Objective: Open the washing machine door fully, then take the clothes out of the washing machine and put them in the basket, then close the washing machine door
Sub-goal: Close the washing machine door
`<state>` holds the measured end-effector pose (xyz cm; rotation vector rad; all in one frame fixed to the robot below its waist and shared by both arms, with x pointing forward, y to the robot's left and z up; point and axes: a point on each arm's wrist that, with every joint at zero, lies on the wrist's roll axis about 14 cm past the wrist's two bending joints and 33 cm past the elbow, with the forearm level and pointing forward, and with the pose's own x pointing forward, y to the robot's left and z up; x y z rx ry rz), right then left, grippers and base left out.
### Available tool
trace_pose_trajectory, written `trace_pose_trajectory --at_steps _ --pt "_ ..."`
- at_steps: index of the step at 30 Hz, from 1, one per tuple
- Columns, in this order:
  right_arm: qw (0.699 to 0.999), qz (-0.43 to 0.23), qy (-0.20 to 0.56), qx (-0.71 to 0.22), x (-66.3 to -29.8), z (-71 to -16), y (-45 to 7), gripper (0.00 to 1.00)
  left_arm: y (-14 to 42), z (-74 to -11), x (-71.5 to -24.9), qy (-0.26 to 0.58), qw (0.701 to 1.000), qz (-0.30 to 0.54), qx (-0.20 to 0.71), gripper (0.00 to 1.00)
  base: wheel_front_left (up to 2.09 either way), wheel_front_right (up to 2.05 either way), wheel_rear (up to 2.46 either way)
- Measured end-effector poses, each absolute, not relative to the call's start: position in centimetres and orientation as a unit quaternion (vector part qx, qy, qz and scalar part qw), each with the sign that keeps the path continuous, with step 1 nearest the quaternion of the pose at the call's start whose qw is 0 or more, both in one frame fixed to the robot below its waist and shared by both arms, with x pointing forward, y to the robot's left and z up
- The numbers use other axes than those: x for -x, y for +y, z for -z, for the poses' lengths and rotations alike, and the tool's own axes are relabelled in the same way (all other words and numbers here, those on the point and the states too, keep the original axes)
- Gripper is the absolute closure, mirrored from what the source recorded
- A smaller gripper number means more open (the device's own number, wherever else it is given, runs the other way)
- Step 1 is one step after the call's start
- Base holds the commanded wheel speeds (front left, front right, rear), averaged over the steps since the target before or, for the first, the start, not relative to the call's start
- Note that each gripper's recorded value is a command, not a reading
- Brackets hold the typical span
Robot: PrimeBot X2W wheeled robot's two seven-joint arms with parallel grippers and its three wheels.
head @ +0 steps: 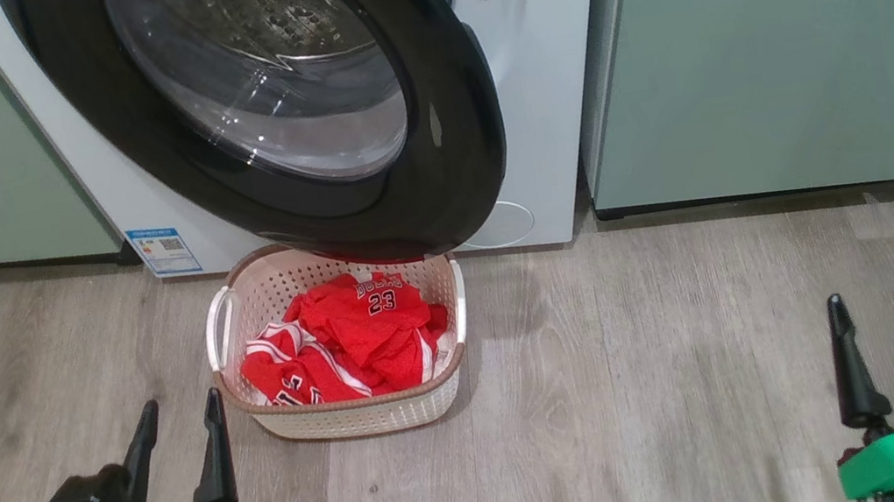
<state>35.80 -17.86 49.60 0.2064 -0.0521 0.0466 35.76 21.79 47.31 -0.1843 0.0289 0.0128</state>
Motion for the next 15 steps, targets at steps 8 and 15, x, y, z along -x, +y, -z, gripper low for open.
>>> trace_pose_trajectory --at_steps 8,15 --pt "0.993 -0.011 -0.057 -0.105 -36.5 -51.5 -18.9 0.63 22.1 -47.3 -35.5 0.015 0.996 -0.011 0.090 0.00 0.00 0.00 0.00" --pt "0.982 -0.055 -0.131 -0.121 -39.4 -56.8 -16.3 1.00 22.3 -46.9 -34.7 0.020 0.995 -0.019 0.094 0.00 0.00 0.00 0.00"
